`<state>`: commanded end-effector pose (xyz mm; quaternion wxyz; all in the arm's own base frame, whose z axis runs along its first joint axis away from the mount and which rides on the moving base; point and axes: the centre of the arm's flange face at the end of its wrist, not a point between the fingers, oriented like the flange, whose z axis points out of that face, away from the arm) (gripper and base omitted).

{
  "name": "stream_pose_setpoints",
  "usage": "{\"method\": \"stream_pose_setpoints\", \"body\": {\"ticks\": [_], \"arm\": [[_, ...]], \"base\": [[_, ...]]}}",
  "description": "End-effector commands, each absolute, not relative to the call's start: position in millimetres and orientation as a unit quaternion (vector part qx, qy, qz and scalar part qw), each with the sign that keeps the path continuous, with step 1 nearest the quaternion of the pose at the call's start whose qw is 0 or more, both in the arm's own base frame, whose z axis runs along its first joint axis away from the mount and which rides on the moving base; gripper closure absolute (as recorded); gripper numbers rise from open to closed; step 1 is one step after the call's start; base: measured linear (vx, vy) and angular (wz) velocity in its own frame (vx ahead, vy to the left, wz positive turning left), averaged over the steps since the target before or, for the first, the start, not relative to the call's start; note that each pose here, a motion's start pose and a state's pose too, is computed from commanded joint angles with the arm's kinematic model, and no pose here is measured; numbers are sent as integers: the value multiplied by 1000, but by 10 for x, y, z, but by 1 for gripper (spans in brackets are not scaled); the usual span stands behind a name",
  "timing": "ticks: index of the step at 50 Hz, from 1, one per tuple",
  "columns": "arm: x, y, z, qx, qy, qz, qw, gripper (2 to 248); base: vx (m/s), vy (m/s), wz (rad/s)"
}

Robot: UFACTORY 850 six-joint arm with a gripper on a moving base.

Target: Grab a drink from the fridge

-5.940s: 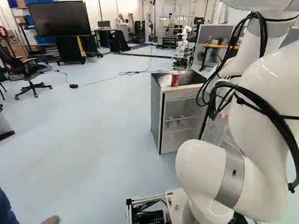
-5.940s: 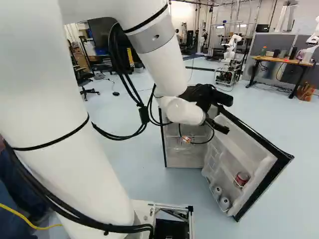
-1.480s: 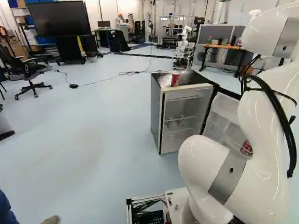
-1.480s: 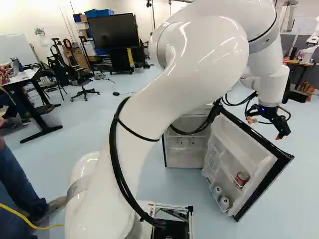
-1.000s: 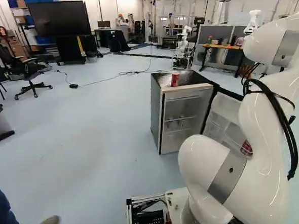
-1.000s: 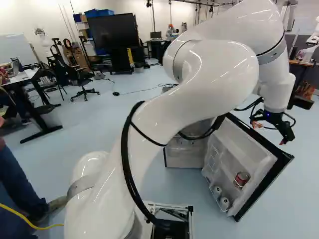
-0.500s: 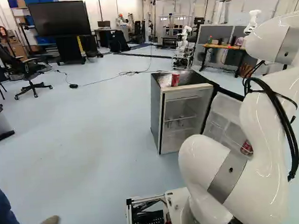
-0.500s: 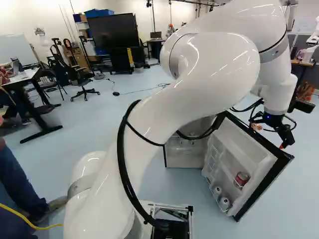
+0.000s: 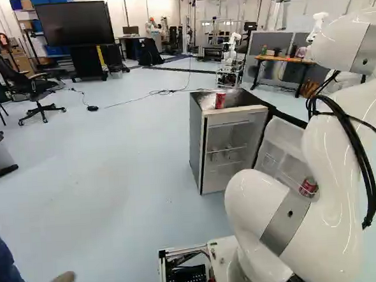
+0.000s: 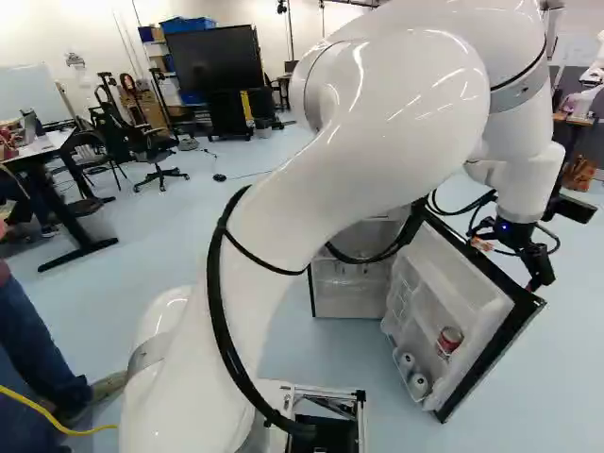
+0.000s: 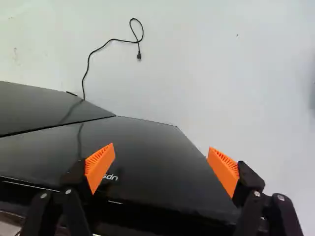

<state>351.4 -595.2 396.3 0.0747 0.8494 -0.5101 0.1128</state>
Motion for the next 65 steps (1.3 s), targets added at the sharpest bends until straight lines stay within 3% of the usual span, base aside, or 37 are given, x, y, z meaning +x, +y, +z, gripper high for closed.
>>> {"method": "stream_pose_setpoints", "body": {"ticks": [65], "arm": [[2868,-5027,3985,851,-519,61,48,3]], "base": [[0,0,0]]}}
